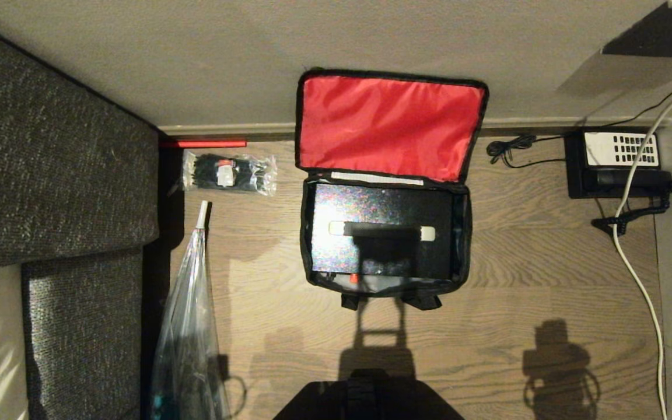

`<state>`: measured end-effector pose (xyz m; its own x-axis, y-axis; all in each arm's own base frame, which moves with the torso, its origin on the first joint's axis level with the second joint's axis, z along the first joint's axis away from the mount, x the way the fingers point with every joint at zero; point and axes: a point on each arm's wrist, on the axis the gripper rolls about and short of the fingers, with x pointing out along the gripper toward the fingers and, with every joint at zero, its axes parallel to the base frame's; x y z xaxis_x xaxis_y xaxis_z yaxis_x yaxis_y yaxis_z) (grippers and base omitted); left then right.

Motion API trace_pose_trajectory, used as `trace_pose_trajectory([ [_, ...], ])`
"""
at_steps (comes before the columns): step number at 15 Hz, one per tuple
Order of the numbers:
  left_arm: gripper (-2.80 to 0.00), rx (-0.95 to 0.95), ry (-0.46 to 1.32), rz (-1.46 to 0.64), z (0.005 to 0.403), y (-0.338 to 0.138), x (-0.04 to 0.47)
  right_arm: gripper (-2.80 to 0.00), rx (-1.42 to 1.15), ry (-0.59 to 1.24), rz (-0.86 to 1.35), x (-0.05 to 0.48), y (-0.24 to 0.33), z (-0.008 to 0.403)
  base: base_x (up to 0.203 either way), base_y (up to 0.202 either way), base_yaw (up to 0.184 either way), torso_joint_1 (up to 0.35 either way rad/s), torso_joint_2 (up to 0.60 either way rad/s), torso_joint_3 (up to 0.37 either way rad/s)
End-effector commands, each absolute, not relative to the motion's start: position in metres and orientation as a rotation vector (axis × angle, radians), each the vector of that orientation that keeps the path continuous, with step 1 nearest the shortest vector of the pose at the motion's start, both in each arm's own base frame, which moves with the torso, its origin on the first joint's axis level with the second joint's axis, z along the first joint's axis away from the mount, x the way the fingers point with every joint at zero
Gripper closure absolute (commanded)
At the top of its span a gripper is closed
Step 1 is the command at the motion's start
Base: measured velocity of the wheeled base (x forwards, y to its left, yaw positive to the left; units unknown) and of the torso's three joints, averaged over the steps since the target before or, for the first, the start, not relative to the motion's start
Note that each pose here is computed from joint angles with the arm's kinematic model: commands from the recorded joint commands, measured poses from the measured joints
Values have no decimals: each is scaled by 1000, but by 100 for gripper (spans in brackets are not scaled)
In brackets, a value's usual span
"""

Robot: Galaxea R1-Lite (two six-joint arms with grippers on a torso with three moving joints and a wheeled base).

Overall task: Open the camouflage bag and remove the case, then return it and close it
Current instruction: Grip the handle

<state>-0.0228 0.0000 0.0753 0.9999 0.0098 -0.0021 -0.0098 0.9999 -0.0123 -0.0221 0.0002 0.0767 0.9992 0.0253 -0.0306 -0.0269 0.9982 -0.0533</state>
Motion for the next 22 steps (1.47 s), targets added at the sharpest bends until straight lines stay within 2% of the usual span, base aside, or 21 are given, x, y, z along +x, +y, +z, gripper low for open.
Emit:
trace_pose_trajectory([
  [1,0,-12,3,9,74,0,-23,0,-54,35,27,-22,0,77,0,0,0,0,0,0],
  [22,0,-12,1,11,75,0,-23,0,-54,35,27,-22,0,77,0,0,0,0,0,0],
])
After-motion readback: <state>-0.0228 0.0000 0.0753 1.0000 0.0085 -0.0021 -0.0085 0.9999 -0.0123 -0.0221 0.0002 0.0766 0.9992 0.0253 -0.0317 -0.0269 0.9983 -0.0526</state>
